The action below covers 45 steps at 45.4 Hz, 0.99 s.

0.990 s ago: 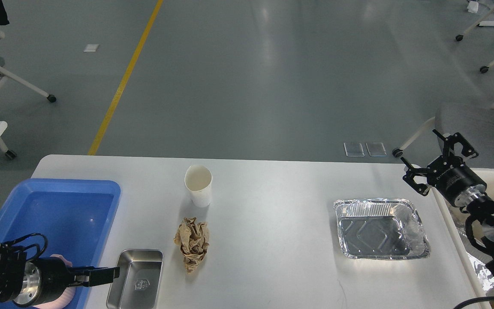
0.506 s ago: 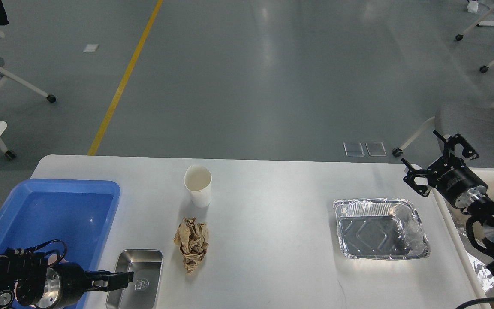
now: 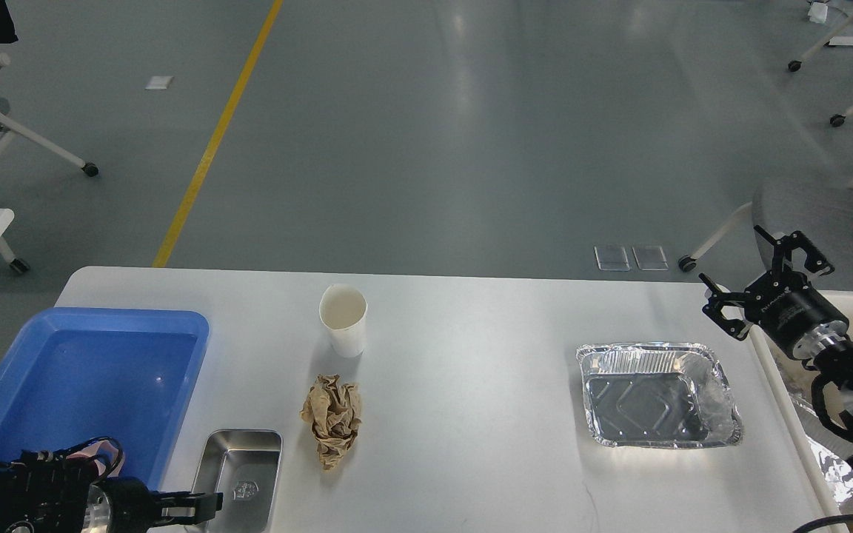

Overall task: Tidy desktop
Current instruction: 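Lower the left gripper to the small steel tray and grasp it, then lift the steel tray with the left gripper and place it in the blue bin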

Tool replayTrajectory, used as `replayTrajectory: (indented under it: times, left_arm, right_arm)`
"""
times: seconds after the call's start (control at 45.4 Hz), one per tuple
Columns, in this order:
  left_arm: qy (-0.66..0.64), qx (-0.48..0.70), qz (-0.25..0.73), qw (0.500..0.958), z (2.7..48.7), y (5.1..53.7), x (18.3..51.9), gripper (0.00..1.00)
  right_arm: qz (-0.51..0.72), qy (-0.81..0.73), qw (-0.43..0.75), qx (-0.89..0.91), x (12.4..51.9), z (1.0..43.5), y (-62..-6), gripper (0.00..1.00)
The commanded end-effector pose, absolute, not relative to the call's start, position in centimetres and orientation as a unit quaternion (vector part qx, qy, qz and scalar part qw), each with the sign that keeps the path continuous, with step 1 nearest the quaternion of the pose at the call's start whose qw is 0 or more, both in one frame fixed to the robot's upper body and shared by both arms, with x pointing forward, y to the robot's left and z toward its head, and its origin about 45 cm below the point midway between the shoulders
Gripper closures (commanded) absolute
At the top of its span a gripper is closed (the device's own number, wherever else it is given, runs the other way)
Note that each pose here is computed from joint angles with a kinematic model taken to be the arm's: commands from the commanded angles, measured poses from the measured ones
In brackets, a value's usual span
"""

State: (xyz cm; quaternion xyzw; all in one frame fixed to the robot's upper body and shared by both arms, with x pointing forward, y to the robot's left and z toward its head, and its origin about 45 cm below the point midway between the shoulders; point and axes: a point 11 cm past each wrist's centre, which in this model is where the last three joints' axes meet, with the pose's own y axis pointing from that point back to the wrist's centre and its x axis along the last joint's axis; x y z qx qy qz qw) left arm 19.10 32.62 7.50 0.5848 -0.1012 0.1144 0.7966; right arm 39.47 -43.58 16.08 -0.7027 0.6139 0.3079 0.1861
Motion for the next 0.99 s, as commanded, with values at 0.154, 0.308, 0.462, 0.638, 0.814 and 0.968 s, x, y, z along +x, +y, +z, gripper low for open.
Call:
replayTrajectory:
  times: [0.154,0.308,0.462,0.638,0.814,0.968]
  left_arm:
    - [-0.094,0.591,0.105,0.795,7.3,32.6,18.7,0.91]
    - [-0.089,0.592,0.097,0.795,7.3,32.7,18.4,1.00]
    - [-0.090,0.593,0.096,0.794,7.4,32.9,18.4,1.00]
    - [-0.097,0.591,0.099,0.795,8.9,33.6,18.3,1.00]
    - [-0.119,0.587,0.116,0.793,13.0,35.1,19.0,1.00]
    - [-0.144,0.578,0.143,0.790,15.8,36.1,20.8,1.00]
  right_arm:
    - [0.306,0.616,0.185,-0.702,39.4,16.2,-43.9,0.00]
    - [0.307,0.617,0.182,-0.702,39.3,16.1,-43.9,0.00]
    - [0.305,0.616,0.177,-0.704,39.3,16.0,-43.9,0.00]
    - [0.305,0.616,0.176,-0.705,39.3,16.0,-43.8,0.00]
    - [0.305,0.616,0.176,-0.705,39.3,16.0,-43.8,0.00]
    - [0.305,0.615,0.176,-0.705,39.4,16.0,-43.7,0.00]
